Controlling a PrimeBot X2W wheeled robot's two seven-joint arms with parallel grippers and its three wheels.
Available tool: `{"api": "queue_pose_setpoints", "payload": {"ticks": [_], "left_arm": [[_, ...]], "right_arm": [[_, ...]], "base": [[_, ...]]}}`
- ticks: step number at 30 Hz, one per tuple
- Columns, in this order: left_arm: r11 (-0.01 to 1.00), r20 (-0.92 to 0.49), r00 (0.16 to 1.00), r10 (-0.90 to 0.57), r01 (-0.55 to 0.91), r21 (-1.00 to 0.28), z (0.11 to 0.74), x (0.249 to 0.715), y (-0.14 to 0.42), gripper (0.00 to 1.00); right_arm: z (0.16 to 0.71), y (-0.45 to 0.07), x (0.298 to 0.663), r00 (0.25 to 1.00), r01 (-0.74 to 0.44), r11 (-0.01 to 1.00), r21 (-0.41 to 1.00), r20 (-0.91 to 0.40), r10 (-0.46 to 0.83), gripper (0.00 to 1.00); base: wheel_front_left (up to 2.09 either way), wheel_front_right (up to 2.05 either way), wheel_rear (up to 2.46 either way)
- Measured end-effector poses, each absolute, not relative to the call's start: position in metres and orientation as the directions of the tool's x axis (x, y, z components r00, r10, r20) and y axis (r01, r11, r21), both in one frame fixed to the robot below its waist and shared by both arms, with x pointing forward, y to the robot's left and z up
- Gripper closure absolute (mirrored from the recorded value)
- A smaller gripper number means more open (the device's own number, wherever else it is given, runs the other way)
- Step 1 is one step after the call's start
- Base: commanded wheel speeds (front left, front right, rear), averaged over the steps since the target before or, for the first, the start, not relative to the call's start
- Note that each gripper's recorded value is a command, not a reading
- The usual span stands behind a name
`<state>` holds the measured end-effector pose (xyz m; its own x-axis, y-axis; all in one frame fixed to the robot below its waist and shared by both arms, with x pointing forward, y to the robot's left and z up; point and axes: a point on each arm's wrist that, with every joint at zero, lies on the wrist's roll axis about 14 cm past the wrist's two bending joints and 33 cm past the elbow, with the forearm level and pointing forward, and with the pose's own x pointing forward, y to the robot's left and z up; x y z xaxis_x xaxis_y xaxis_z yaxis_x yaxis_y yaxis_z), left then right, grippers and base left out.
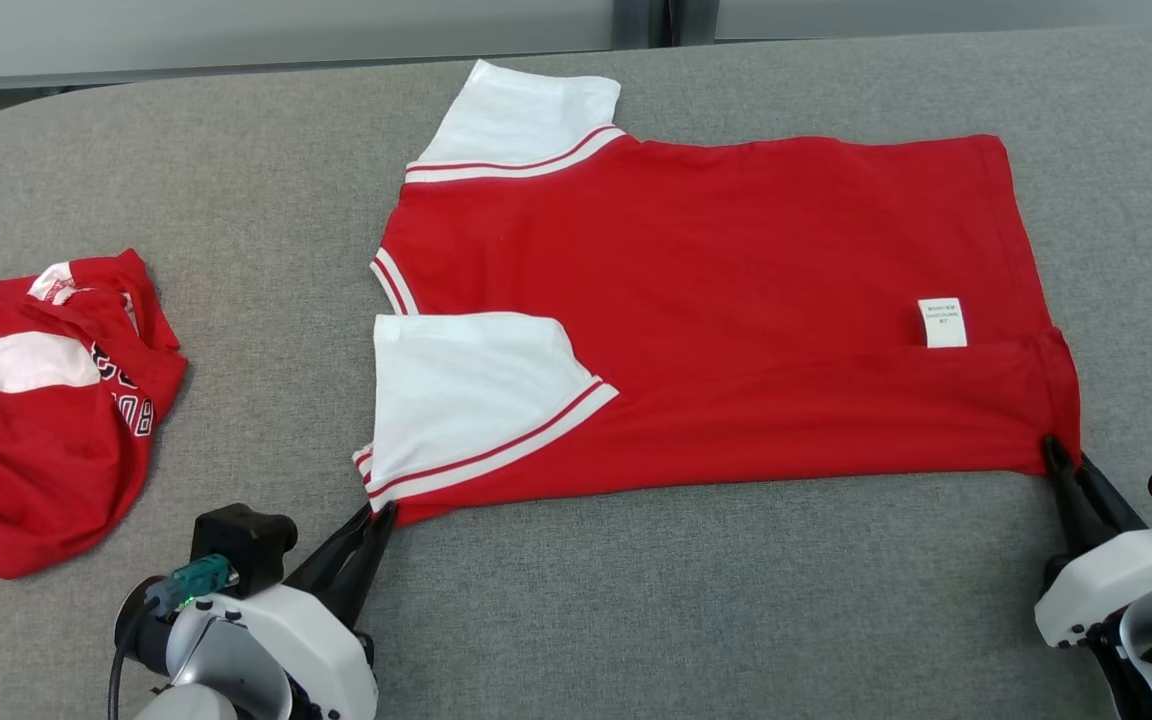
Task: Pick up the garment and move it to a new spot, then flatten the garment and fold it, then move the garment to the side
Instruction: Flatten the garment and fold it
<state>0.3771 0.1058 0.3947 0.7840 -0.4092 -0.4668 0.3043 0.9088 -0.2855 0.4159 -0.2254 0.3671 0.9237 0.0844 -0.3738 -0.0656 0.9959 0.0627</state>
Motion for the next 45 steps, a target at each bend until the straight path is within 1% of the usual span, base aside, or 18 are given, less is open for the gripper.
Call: {"api": "queue_pose_setpoints", "payload": {"ticks": [6, 10, 16, 23, 29, 30, 31, 32, 33, 34, 36, 40, 42, 45], "left_arm": [[0.895, -0.515, 0.733, -0.445, 0.345, -0.283, 0.395, 0.355, 0.102, 1.00], [0.892, -0.549, 0.703, -0.451, 0.334, -0.305, 0.395, 0.335, 0.101, 1.00], [0.894, -0.567, 0.695, -0.442, 0.289, -0.342, 0.401, 0.309, 0.100, 1.00], [0.893, -0.600, 0.668, -0.439, 0.254, -0.371, 0.403, 0.291, 0.101, 1.00], [0.881, -0.631, 0.626, -0.458, 0.227, -0.415, 0.395, 0.282, 0.098, 1.00], [0.880, -0.630, 0.628, -0.458, 0.219, -0.421, 0.395, 0.282, 0.097, 1.00], [0.877, -0.628, 0.625, -0.463, 0.220, -0.427, 0.394, 0.282, 0.096, 0.84], [0.876, -0.630, 0.624, -0.463, 0.211, -0.435, 0.392, 0.281, 0.096, 0.62], [0.874, -0.629, 0.624, -0.463, 0.206, -0.439, 0.391, 0.281, 0.096, 0.24], [0.877, -0.633, 0.625, -0.458, 0.197, -0.439, 0.389, 0.281, 0.097, 0.00], [0.882, -0.634, 0.634, -0.443, 0.183, -0.433, 0.385, 0.282, 0.100, 0.00], [0.896, -0.611, 0.680, -0.405, 0.164, -0.412, 0.384, 0.289, 0.110, 0.00], [0.908, -0.574, 0.728, -0.375, 0.163, -0.386, 0.390, 0.298, 0.118, 0.00], [0.931, -0.487, 0.817, -0.309, 0.156, -0.329, 0.405, 0.321, 0.133, 0.00]], "right_arm": [[0.371, -0.233, 0.397, 0.920, -0.087, 0.995, 0.056, -0.378, 0.102, 1.00], [0.368, -0.236, 0.379, 0.907, -0.107, 0.993, 0.056, -0.404, 0.121, 1.00], [0.363, -0.243, 0.348, 0.887, -0.122, 0.990, 0.066, -0.441, 0.138, 1.00], [0.364, -0.251, 0.331, 0.877, -0.127, 0.990, 0.066, -0.458, 0.143, 1.00], [0.367, -0.248, 0.331, 0.884, -0.115, 0.990, 0.084, -0.446, 0.140, 1.00], [0.366, -0.249, 0.330, 0.884, -0.113, 0.990, 0.082, -0.447, 0.138, 0.92], [0.366, -0.249, 0.330, 0.884, -0.112, 0.990, 0.081, -0.447, 0.136, 0.76], [0.366, -0.250, 0.331, 0.884, -0.112, 0.991, 0.078, -0.447, 0.135, 0.60], [0.367, -0.250, 0.332, 0.885, -0.111, 0.991, 0.077, -0.445, 0.134, 0.29], [0.367, -0.251, 0.332, 0.887, -0.107, 0.991, 0.076, -0.443, 0.129, 0.00], [0.369, -0.254, 0.334, 0.893, -0.094, 0.993, 0.072, -0.435, 0.116, 0.00], [0.378, -0.264, 0.339, 0.909, -0.074, 0.996, 0.048, -0.408, 0.088, 0.00], [0.383, -0.271, 0.340, 0.917, -0.061, 0.998, 0.029, -0.393, 0.068, 0.00], [0.400, -0.281, 0.349, 0.942, -0.030, 1.000, 0.003, -0.335, 0.029, 0.00]], "base": [[0.00, 0.00, 0.00], [0.00, 0.00, 0.00], [0.00, 0.00, 0.00], [0.00, 0.00, 0.00], [0.00, 0.00, 0.00], [0.00, 0.00, 0.00], [0.00, 0.00, 0.00], [0.00, 0.00, 0.00], [0.00, 0.00, 0.00], [0.00, 0.00, 0.00], [0.00, 0.00, 0.00], [0.00, 0.00, 0.00], [0.00, 0.00, 0.00], [0.00, 0.00, 0.00]]}}
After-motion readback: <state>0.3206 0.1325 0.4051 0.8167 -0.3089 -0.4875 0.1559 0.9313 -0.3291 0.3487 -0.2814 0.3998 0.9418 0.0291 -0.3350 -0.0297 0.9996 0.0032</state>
